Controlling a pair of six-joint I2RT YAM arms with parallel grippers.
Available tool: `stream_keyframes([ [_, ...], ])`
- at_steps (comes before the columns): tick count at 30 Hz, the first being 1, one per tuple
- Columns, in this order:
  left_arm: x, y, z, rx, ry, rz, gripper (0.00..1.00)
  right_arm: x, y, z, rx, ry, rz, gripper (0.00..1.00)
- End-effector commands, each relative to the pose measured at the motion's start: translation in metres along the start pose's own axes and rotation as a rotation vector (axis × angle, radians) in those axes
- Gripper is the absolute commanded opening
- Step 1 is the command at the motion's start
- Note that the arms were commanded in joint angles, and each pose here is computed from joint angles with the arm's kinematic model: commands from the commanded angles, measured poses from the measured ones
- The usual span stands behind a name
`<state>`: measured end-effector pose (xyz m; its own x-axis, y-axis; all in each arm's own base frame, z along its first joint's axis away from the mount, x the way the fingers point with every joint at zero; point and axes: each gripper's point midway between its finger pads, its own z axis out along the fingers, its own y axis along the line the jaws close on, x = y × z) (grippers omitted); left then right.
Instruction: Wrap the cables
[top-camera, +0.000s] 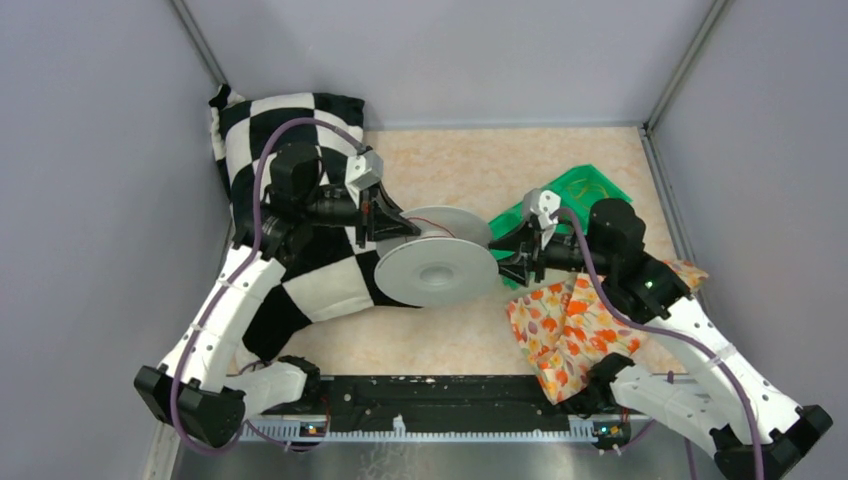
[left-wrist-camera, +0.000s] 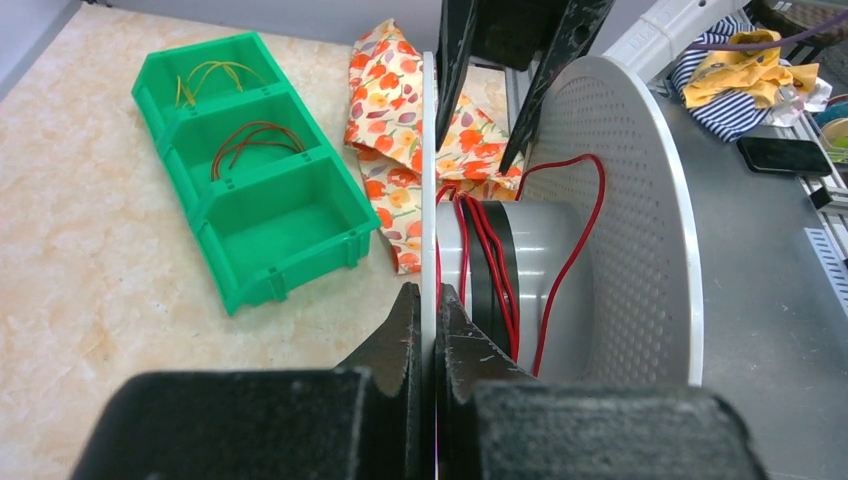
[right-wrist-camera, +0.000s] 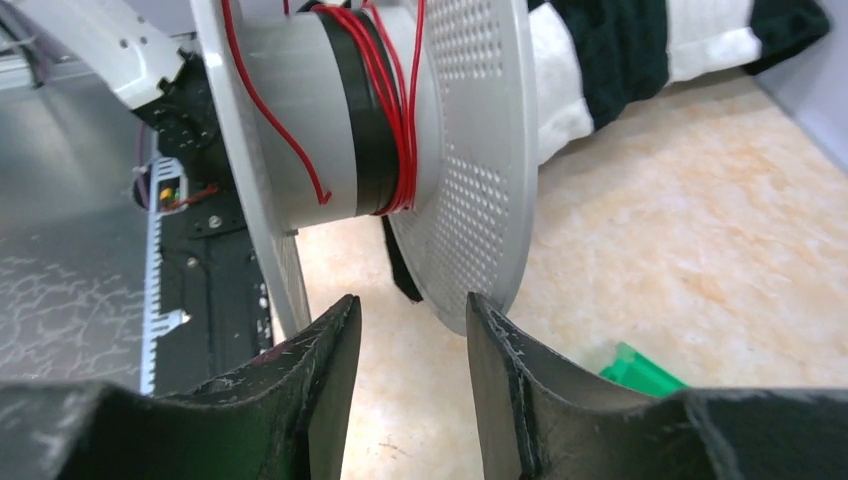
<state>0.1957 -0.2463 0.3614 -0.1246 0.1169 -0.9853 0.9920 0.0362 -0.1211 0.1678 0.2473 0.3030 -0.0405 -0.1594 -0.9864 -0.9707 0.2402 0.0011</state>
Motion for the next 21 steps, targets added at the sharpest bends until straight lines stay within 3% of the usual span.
stream_keyframes([
  [1,-0.016,0.015,0.000,-0.029,-0.040,0.106,0.00,-0.016,-0.018,-0.024,0.161,0.021,-0.065,0.45],
  [5,-0.009,0.037,0.002,-0.086,-0.035,0.073,0.00,-0.007,-0.041,-0.048,0.350,0.077,-0.091,0.51],
  [9,-0.006,0.058,0.005,-0.103,-0.050,0.018,0.00,-0.005,-0.076,-0.076,0.608,0.088,-0.034,0.75],
  [12,-0.007,0.079,0.007,-0.150,-0.081,-0.040,0.00,-0.006,-0.097,-0.086,0.707,0.074,0.056,0.86],
  [16,-0.002,0.112,0.011,-0.209,-0.109,-0.107,0.00,-0.003,-0.126,-0.097,0.798,0.082,0.175,0.87],
  [21,0.018,0.179,0.021,-0.340,-0.151,-0.245,0.00,-0.006,-0.153,-0.112,0.891,-0.032,0.289,0.87],
])
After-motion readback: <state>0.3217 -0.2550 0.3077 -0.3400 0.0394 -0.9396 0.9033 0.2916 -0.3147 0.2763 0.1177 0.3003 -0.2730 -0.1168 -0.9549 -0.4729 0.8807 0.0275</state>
